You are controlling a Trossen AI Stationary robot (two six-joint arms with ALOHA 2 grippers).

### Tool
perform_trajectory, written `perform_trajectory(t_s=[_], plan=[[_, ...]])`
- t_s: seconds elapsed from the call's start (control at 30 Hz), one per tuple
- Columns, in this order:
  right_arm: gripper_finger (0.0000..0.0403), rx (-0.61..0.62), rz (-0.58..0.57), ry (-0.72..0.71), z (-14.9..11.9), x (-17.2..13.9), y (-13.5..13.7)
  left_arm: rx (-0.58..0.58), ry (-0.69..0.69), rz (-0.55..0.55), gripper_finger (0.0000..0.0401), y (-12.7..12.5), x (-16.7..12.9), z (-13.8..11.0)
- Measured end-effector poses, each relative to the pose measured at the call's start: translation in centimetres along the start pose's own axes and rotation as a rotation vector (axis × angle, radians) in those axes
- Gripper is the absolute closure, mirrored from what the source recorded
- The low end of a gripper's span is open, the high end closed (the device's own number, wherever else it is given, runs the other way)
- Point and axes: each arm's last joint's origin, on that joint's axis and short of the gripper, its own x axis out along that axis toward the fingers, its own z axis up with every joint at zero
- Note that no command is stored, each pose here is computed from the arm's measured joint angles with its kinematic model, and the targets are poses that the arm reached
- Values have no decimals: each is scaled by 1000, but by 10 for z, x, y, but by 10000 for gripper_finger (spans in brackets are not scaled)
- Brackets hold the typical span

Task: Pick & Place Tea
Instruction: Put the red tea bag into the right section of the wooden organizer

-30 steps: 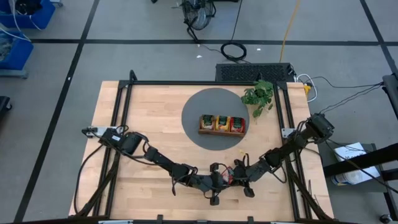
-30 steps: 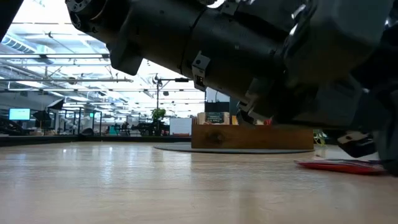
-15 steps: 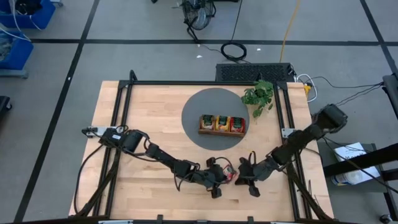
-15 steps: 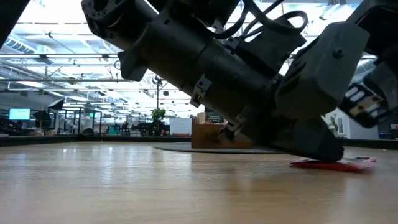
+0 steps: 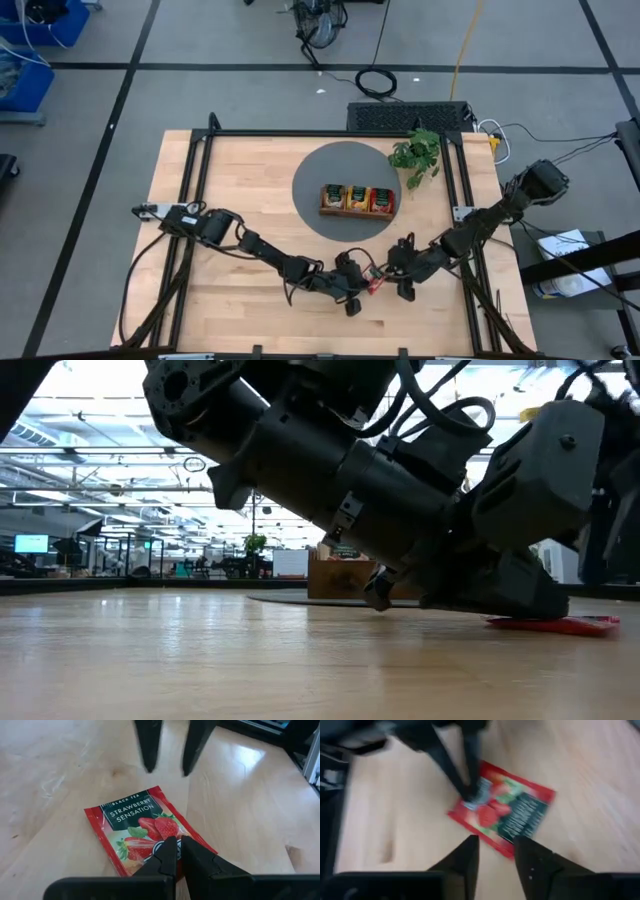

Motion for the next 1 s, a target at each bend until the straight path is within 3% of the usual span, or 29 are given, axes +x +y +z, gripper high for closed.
perform_trajectory(t_s=[0.2,0.4,0.57,1.0], plan=[[245,131,-74,105,-4,3,-14,-19,0,-4,371,3,5,-6],[232,233,-12,120,-9,5,-23,-21,-2,-6,371,3,5,-6],[244,293,109,83,-15,10,-34,-14,-13,-12,371,3,6,-5],[298,286,164,97,-23,11,-40,-15,-22,-11,371,13,9,0]])
